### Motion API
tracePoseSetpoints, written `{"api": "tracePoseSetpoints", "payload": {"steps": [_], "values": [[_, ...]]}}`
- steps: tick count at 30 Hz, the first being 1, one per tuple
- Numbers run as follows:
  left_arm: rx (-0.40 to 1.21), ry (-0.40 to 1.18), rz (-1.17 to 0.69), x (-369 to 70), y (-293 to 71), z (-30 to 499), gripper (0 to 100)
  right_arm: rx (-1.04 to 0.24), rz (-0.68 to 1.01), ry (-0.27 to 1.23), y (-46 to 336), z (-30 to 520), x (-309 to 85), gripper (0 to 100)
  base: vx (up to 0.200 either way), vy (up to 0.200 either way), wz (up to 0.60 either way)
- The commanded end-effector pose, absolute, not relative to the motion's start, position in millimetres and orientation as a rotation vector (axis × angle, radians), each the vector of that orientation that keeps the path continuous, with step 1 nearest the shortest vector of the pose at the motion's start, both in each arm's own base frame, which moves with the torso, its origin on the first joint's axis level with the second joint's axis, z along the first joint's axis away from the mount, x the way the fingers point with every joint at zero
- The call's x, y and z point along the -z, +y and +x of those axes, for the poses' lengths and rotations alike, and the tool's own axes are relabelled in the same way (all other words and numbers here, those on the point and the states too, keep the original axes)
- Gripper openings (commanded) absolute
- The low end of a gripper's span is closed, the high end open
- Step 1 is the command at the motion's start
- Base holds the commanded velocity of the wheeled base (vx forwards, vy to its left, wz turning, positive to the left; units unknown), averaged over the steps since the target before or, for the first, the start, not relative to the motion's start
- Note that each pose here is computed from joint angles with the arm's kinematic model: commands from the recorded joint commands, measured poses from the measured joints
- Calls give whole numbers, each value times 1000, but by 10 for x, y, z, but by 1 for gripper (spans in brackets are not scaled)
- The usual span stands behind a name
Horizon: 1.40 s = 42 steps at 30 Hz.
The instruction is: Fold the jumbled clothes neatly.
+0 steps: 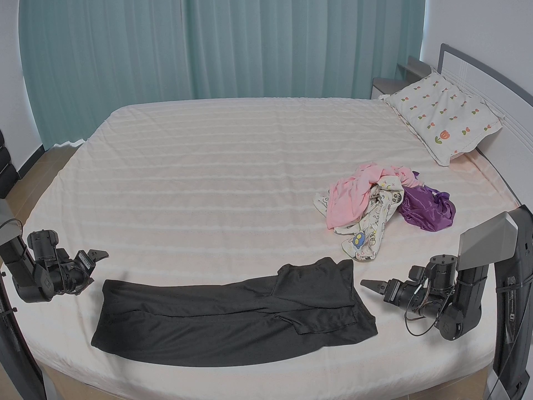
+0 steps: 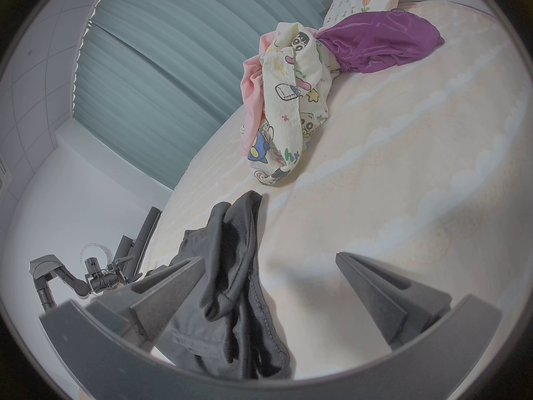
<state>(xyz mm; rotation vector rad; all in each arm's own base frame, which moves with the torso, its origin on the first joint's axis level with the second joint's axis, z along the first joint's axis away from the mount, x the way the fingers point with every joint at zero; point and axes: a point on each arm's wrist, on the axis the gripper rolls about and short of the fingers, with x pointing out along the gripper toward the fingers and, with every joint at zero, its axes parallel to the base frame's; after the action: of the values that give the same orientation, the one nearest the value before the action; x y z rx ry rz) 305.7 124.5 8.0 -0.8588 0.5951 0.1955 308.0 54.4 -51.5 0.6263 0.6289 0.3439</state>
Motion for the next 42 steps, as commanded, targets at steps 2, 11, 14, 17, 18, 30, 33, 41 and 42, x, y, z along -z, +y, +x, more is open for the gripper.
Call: {"api": "tracePoseSetpoints", "payload": {"steps": [2, 11, 14, 17, 18, 30, 33, 41, 42], "values": [[-145, 598, -834, -206, 1052, 3001, 100, -351, 625, 614, 549, 3089, 489, 100, -200, 0, 0], [-105, 615, -733, -368, 50, 3122, 100, -352, 625, 611, 551, 3099, 490, 100, 0, 0, 0], [-97, 595, -785, -416, -151, 3228, 100, -353, 625, 613, 555, 3094, 491, 100, 0, 0, 0], [-81, 601, -830, -424, -267, 3252, 100, -353, 625, 613, 555, 3094, 491, 100, 0, 0, 0], [-78, 604, -829, -419, -277, 3252, 100, -353, 625, 613, 555, 3094, 491, 100, 0, 0, 0], [1, 680, -787, -367, -654, 3163, 100, -351, 652, 574, 530, 3123, 363, 100, 0, -167, 0], [23, 719, -771, -345, -768, 3147, 100, -350, 652, 576, 534, 3122, 368, 100, 0, -200, 0], [100, 757, -741, -264, -1090, 3188, 100, -352, 651, 583, 549, 3117, 387, 100, 0, -125, 0], [103, 760, -737, -242, -1123, 3206, 100, -352, 651, 585, 548, 3117, 392, 100, 0, 0, 0]]}}
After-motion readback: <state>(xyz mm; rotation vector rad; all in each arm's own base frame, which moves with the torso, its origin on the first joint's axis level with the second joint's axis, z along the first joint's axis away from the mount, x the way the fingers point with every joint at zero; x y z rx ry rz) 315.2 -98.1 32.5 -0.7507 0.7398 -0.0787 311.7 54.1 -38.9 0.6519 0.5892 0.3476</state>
